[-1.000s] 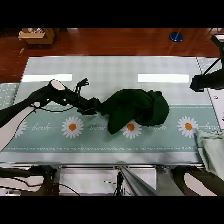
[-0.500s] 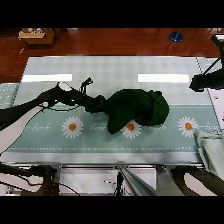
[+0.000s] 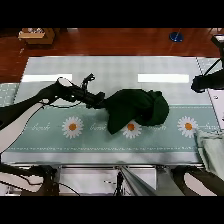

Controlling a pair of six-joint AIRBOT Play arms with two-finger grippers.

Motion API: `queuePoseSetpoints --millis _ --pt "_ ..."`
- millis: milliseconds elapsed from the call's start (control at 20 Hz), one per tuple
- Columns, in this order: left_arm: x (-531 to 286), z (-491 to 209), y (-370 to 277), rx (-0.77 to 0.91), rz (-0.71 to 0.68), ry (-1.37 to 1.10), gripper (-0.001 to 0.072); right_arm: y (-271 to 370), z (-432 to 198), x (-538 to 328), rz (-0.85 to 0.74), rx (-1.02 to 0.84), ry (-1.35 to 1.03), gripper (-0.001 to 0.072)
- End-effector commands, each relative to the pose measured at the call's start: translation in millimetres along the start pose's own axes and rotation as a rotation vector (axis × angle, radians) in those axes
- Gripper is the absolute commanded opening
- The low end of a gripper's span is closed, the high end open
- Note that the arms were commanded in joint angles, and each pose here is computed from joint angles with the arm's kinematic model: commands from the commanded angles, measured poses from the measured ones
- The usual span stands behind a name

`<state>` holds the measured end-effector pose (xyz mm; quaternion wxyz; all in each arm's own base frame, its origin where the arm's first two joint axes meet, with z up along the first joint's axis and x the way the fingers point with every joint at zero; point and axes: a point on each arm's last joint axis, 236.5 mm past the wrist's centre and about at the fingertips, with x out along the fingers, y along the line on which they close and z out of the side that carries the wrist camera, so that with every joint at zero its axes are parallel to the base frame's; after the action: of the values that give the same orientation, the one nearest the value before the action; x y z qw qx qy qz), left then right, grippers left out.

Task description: Fold the shirts.

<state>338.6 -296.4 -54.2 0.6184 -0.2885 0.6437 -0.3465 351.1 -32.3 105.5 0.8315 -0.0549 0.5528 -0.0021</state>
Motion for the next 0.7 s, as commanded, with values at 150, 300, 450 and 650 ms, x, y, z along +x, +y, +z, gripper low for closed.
queuePoseSetpoints --millis 150,300,450,650 --pt "-40.9 -15.5 -55.9 0.155 -0.065 -0.002 0.0020 42.9 -9.6 13.3 0.293 0.113 0.010 0.0562" --pt "-50.5 -16.2 -68.6 0.190 -0.071 -0.026 0.0020 59.8 -32.3 49.2 0.363 0.161 0.067 0.0609" --pt "-50.5 -16.4 -68.8 0.190 -0.071 -0.025 0.0020 102.8 -50.3 76.0 0.513 0.198 0.169 0.0609" --pt "-50.6 -16.3 -68.7 0.190 -0.071 -0.026 0.0020 152.2 -44.1 98.5 0.573 0.143 0.189 0.0609"
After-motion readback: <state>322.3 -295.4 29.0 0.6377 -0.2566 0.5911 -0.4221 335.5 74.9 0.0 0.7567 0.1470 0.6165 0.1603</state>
